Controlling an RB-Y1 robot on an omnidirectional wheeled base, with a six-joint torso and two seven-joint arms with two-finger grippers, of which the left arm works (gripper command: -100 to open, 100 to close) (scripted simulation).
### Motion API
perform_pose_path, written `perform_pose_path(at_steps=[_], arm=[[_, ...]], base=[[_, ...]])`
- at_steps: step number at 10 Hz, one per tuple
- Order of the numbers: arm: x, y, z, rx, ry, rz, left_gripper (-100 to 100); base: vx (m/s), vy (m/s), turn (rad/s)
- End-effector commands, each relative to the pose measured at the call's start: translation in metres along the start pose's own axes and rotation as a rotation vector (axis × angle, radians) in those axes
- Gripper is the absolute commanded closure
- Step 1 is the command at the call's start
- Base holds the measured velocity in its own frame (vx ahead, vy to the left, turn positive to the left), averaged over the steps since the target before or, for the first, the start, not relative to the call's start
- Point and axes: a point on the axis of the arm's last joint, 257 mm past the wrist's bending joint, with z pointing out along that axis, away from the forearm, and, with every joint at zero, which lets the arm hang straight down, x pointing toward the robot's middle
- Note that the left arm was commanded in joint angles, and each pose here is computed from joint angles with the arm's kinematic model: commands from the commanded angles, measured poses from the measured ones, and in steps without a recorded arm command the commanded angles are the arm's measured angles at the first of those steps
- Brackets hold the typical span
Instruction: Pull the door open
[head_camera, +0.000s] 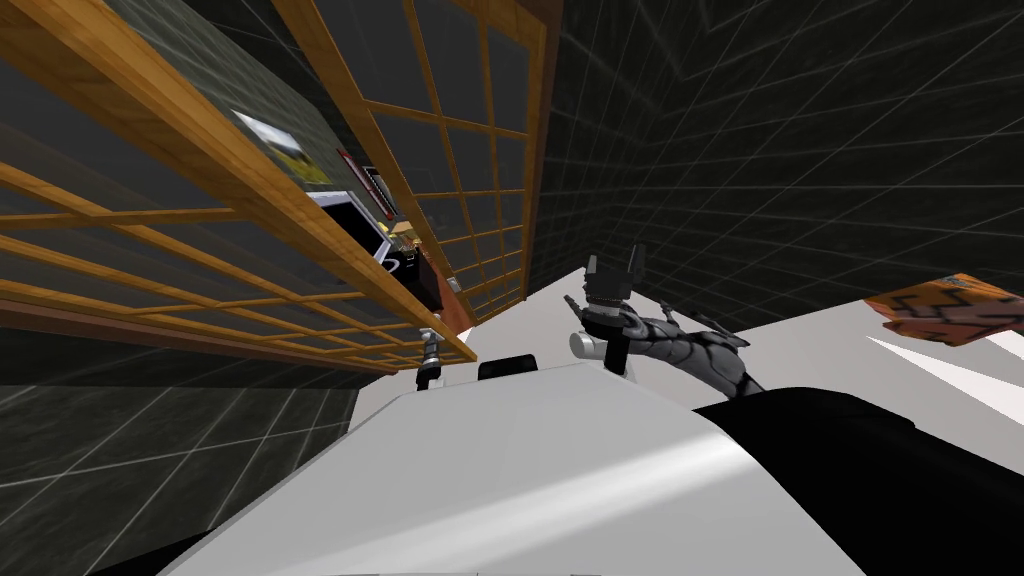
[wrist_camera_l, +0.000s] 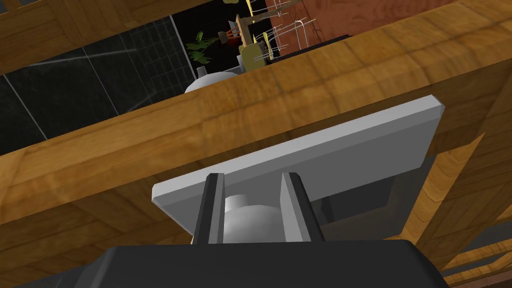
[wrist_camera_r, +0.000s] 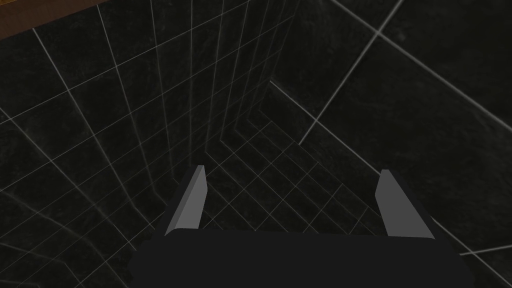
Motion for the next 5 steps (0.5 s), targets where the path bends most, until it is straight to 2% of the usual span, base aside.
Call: perform_pose_path(at_steps=[1,2,4,5], arm=[[-0.015,0.0141,-0.0045,-0.031,-0.022,0.009,100],[-0.0146,0.0162,-0.0057,-0.036,-0.021,0.008,100],[-0.0131,0.0119,-0.0021,-0.025,-0.018,-0.07,100],[-0.0131,0.0119,-0.0021,-0.025,-0.018,-0.08,100]], base=[[0.004,-0.006,0.006],[0.005,0.003,0.011],[-0.05,0.022,-0.081],[-0.061,0.048,-0.064]])
